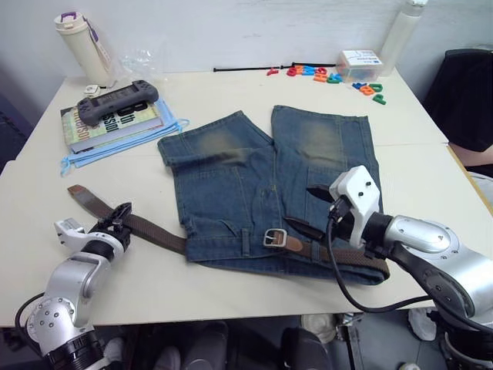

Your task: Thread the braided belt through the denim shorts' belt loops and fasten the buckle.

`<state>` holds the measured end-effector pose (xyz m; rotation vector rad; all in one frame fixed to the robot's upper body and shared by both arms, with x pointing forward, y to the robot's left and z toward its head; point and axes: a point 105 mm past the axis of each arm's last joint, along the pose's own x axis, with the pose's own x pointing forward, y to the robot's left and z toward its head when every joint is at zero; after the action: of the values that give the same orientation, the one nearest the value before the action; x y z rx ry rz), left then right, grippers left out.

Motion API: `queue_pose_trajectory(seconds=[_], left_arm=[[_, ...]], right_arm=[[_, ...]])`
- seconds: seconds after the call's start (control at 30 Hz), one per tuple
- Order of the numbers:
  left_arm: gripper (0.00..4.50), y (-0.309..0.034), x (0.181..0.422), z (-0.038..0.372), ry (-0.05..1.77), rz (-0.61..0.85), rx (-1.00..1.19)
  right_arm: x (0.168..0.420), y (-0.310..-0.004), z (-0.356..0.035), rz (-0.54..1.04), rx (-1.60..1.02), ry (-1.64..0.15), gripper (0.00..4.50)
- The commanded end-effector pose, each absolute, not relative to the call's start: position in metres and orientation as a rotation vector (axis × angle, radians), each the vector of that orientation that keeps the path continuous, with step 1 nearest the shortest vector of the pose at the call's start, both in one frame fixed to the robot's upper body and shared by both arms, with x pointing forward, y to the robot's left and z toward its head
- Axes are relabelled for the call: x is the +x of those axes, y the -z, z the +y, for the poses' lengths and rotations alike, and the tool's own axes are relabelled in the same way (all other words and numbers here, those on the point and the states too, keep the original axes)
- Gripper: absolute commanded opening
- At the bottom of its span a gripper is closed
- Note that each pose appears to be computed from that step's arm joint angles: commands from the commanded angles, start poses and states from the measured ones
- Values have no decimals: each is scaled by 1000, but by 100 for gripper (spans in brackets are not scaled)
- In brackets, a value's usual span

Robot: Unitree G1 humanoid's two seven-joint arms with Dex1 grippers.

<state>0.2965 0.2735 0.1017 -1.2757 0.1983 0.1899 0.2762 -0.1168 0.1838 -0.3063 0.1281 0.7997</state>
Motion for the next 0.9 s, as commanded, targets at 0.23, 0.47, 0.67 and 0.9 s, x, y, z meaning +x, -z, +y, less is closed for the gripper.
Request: queue_pose_trajectory(seconds=[0.23, 0.47, 0.67, 0.9], left_arm=[[10, -171, 307, 222, 137, -9, -26], [10, -173, 289, 159, 514, -259, 704], [10, -137, 275, 140, 732, -330, 955], [10, -107, 270, 140, 903, -314, 1164]], right_arm=[[277, -197, -117, 93, -203, -777, 450], [278, -201, -85, 190, 282, -863, 450], [273, -182, -37, 372, 605, -953, 450], [281, -178, -12, 443, 562, -928, 450]])
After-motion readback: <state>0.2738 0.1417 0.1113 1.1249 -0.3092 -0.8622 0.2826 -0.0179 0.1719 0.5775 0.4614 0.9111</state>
